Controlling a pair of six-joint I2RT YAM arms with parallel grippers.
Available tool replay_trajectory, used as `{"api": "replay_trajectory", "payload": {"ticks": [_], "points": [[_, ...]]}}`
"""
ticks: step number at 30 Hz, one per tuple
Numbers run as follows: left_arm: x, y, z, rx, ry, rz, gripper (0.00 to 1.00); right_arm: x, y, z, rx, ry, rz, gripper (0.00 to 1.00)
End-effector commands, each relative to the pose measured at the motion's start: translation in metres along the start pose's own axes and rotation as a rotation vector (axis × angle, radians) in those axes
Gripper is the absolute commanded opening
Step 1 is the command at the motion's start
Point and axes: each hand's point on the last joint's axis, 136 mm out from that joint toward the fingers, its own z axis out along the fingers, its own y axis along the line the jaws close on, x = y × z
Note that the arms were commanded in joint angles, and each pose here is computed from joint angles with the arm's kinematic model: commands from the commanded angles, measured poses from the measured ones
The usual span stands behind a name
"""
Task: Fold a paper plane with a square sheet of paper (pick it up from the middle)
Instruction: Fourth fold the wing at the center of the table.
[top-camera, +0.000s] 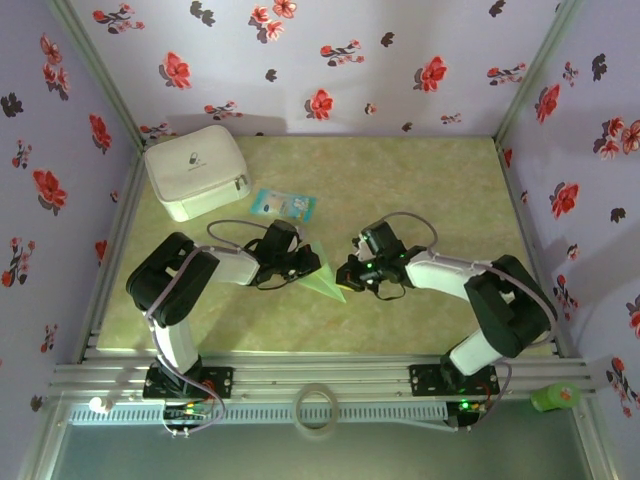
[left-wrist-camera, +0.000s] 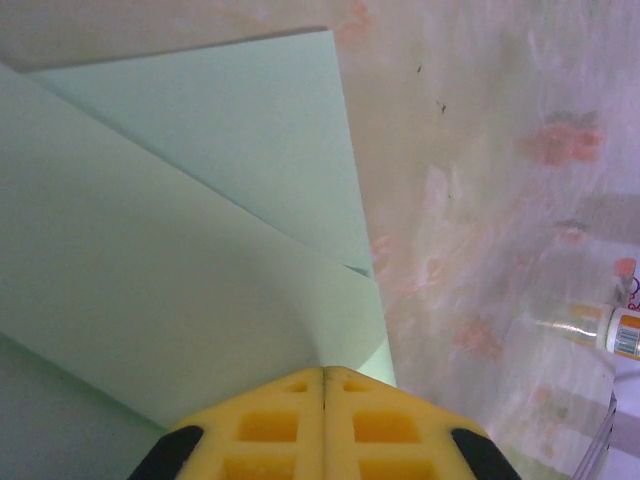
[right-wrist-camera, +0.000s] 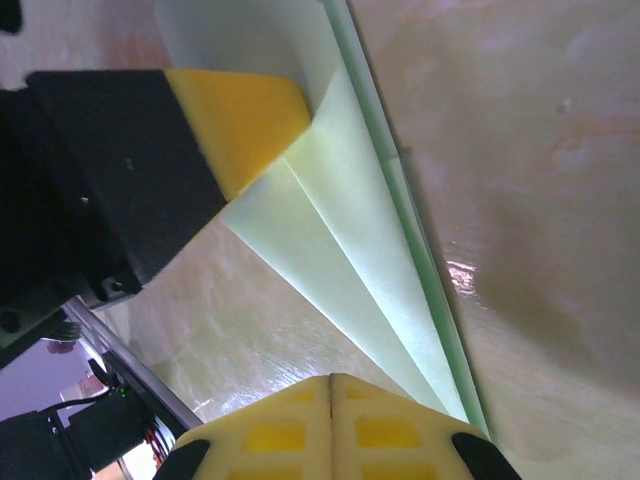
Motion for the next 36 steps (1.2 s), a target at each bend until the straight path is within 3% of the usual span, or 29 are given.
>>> {"api": "replay_trajectory", "payload": {"ticks": [1,14,18,30,36], "points": [[0.018,0.051,0.002,-0.172,0.05,-0.058,0.06,0.001,0.007,0.004,-0.019,0.046,-0.033,0.06],[0.023,0.056,0.003,-0.183,0.067,-0.067,0.07,0.005,0.0,0.026,-0.018,0.104,-0.028,0.06],[0.025,0.057,0.002,-0.185,0.066,-0.068,0.07,0.013,-0.022,0.027,0.041,0.104,-0.016,0.06],[0.023,0.059,0.002,-0.195,0.058,-0.075,0.06,0.059,-0.064,-0.001,0.106,0.106,0.027,0.07],[0.019,0.05,-0.002,-0.176,0.042,-0.068,0.06,0.03,-0.001,-0.03,-0.03,0.005,-0.074,0.07]]}}
